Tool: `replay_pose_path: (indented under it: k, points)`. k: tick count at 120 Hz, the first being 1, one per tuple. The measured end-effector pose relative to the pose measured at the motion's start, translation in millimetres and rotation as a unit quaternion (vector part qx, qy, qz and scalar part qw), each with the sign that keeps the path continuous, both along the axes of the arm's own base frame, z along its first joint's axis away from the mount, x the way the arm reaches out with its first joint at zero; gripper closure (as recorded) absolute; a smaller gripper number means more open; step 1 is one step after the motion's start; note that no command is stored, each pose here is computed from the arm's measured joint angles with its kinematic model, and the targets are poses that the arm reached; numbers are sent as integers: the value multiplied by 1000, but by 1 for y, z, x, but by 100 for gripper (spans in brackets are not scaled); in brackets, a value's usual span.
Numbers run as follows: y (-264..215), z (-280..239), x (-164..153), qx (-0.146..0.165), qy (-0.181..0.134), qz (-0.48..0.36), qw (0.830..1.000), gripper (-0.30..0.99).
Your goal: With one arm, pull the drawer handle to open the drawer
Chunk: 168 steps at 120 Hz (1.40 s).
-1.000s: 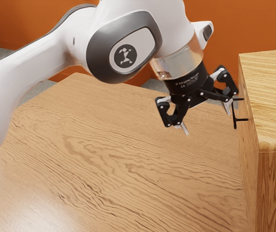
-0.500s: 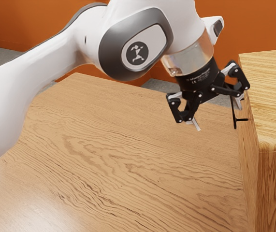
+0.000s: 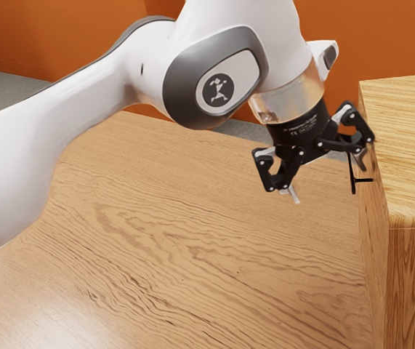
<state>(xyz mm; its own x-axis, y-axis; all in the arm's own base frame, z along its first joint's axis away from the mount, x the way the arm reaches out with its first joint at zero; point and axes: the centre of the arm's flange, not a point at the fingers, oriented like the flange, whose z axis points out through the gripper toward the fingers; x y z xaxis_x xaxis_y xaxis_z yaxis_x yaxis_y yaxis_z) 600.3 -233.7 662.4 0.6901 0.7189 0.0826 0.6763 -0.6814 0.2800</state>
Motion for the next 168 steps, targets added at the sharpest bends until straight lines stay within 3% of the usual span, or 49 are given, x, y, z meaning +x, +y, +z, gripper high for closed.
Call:
replay_pose_path:
  k: [81, 168]
  points:
    - [-1, -20, 1, 0, 20, 10, 1000, 3]
    - [31, -10, -17, 0, 17, 23, 1000, 3]
